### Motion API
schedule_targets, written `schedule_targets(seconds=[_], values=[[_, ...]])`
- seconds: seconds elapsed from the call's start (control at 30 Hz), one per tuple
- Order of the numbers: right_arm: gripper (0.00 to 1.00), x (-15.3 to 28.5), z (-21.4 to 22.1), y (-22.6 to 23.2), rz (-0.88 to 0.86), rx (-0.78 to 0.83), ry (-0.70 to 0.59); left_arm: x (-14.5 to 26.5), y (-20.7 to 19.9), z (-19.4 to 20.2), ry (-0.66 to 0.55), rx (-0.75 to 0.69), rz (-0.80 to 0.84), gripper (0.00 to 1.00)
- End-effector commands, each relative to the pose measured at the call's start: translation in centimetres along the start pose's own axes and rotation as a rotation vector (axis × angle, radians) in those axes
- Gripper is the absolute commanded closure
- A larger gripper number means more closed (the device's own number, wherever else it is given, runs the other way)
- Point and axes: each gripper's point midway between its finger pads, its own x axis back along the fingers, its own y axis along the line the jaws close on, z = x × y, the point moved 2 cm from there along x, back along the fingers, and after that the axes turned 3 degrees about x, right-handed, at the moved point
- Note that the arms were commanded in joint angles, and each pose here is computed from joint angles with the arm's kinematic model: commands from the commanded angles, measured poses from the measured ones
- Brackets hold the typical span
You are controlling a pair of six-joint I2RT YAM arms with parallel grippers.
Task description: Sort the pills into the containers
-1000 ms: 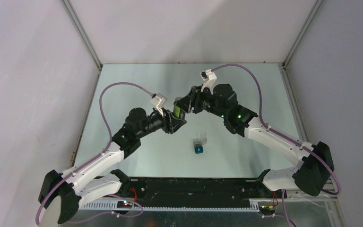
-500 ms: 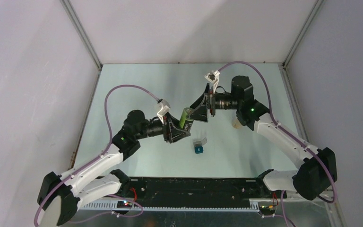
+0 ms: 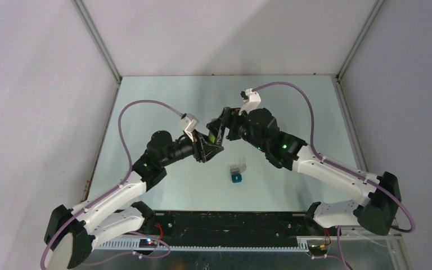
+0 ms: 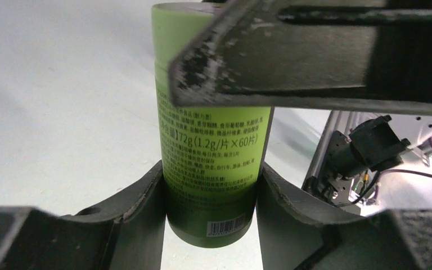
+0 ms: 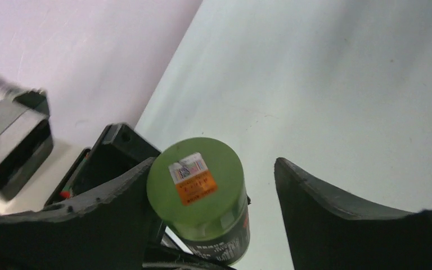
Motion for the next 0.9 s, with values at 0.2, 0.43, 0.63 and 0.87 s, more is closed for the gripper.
schedule_targets(seconds=[0.2, 0.43, 0.63, 0.87], values=[[0.76, 0.2, -1.6, -0.8, 0.121, -0.059, -0.068, 0.0, 0.4, -2.5, -0.103, -0.006, -0.049, 1.0], [1.0, 2.0, -2.9, 1.6, -0.327, 0.082, -0.032, -0.1, -1.3, -2.0, -0.07, -0.002, 0.06, 1.0], [1.0, 7.0, -0.6, 1.6, -0.8, 0.264, 0.121, 0.1, -4.0, -2.1, -0.089, 0.016, 0.234, 1.0], [0.23, 4.6, -2.6, -2.3, -0.476, 0.185, 0.044, 0.1, -3.5, -2.2, -0.101, 0.006, 0.198, 1.0]])
